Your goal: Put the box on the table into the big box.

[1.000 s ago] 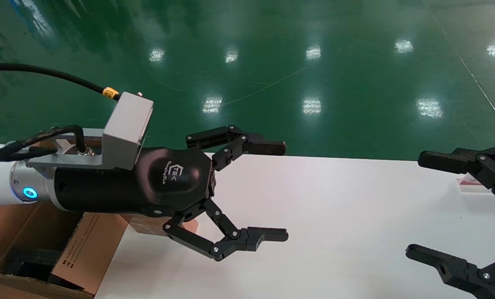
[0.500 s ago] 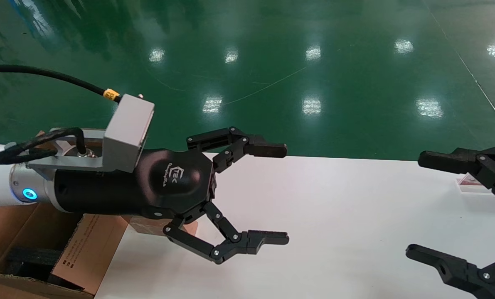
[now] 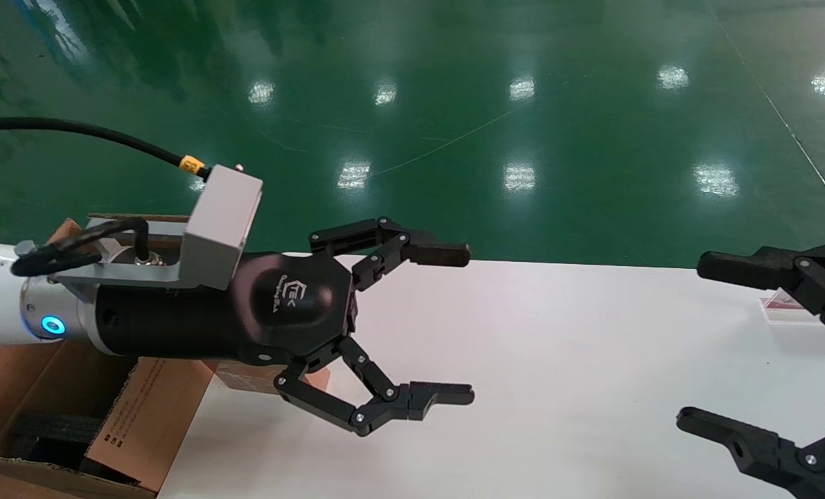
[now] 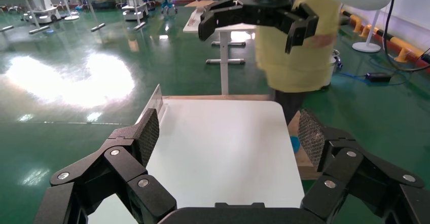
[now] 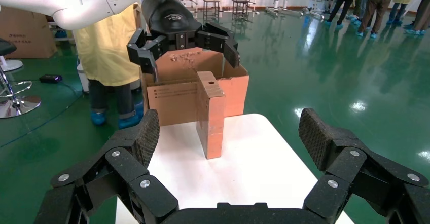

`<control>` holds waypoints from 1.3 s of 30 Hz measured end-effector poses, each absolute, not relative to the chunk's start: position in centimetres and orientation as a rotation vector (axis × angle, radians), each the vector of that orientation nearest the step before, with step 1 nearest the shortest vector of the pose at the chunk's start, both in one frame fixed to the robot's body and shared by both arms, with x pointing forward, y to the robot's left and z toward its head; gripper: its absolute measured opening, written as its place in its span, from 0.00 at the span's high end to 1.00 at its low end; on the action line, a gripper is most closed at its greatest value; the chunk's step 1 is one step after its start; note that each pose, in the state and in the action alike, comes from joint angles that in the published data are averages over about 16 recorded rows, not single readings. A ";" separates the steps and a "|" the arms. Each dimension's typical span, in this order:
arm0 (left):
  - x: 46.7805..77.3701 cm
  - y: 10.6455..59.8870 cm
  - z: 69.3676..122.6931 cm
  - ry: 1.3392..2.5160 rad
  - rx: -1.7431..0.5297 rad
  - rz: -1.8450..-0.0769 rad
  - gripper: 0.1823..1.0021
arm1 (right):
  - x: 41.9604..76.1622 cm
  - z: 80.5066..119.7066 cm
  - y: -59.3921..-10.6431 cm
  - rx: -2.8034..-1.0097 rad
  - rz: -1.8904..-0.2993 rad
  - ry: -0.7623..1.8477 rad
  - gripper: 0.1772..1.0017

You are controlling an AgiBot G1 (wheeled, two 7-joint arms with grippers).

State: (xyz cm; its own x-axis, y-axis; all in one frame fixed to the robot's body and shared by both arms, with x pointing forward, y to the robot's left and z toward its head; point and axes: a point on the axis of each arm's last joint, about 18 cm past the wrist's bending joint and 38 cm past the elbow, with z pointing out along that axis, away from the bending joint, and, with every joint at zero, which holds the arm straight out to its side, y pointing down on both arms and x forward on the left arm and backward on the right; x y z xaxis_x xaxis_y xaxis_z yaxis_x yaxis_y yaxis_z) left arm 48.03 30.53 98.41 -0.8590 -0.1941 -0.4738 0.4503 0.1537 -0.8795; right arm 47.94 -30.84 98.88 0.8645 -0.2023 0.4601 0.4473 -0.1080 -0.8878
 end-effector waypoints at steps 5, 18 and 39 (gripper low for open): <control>48.6 31.0 97.6 1.981 0.217 -1.694 0.00 | 47.9 98.9 -30.8 -1.589 -0.555 -0.197 0.00; 51.6 35.6 95.2 2.055 0.041 -1.423 0.00 | 47.9 98.9 -30.8 -1.589 -0.555 -0.197 0.00; 52.4 50.0 94.0 2.101 -0.208 -0.920 0.00 | 47.9 98.9 -30.8 -1.589 -0.555 -0.197 0.00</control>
State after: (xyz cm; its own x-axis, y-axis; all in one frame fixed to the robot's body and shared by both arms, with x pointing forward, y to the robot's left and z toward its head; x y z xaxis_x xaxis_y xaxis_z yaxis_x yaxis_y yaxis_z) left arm 52.37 50.04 94.03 -0.6551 -0.4345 -0.6181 0.1594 0.7202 -0.6752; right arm 47.94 -30.84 98.88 0.8645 -0.2023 0.4601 0.4473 -0.1080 -0.8878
